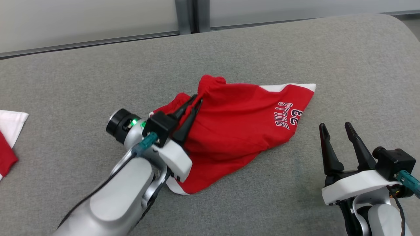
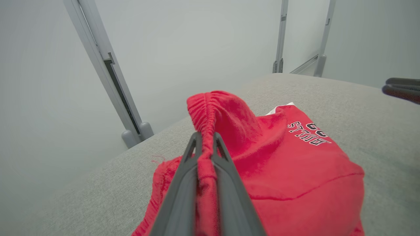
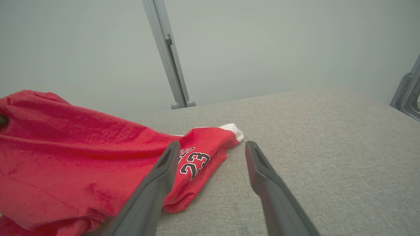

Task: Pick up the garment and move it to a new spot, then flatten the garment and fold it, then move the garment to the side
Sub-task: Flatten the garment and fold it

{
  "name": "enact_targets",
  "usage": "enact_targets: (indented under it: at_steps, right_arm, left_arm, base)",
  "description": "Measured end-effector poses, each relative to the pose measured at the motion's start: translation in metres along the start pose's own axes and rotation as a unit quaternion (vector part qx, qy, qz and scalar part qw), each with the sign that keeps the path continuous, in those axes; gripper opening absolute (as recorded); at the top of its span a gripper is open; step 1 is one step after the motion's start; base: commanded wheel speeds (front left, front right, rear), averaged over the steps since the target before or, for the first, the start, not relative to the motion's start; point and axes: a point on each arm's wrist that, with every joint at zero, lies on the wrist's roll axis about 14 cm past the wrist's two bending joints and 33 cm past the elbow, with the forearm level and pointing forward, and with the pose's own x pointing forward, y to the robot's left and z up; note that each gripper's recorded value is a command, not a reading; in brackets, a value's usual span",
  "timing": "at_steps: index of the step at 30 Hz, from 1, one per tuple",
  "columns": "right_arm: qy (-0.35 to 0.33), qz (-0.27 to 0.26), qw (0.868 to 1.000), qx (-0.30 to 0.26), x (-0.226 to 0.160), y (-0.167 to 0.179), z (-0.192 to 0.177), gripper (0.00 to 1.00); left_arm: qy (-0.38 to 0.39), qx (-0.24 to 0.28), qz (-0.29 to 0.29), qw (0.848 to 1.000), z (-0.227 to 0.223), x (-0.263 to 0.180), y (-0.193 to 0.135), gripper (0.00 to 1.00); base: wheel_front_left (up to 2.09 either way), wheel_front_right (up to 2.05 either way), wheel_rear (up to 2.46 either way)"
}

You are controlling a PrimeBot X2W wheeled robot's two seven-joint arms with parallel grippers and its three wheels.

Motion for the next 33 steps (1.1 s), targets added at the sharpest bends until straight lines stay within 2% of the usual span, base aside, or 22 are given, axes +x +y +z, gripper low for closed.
enact_targets:
  at_steps: [3,11,24,25,26,27,33]
  right_arm:
    - [-0.001,0.008,1.000,0.001,0.003,0.005,0.001,1.00]
    - [0.001,0.035,0.999,0.001,0.011,0.024,0.002,1.00]
    - [0.000,0.035,0.999,-0.002,0.008,0.023,0.006,1.00]
    - [0.001,0.035,0.999,-0.003,0.008,0.023,0.007,1.00]
    - [0.001,0.034,0.999,-0.004,0.007,0.023,0.007,1.00]
    - [0.000,0.034,0.999,-0.005,0.006,0.022,0.008,1.00]
    - [-0.011,0.034,0.999,-0.013,0.001,0.022,0.017,1.00]
  left_arm:
    - [-0.003,-0.003,0.013,1.000,-0.005,-0.027,-0.004,0.00]
    - [0.066,-0.034,0.034,0.997,-0.052,-0.089,-0.030,0.00]
    - [0.179,-0.107,0.043,0.977,-0.118,-0.136,-0.059,0.00]
    - [0.176,-0.118,0.053,0.976,-0.118,-0.137,-0.058,0.55]
    - [0.172,-0.126,0.060,0.975,-0.118,-0.136,-0.058,0.55]
    - [0.168,-0.131,0.065,0.975,-0.116,-0.136,-0.058,1.00]
    - [0.093,-0.140,0.137,0.976,-0.080,-0.128,-0.025,1.00]
  base:
    - [0.00,0.00,0.00]
    - [0.00,0.00,0.00]
    - [0.00,0.00,0.00]
    - [0.00,0.00,0.00]
    - [0.00,0.00,0.00]
    - [0.00,0.00,0.00]
    - [0.00,0.00,0.00]
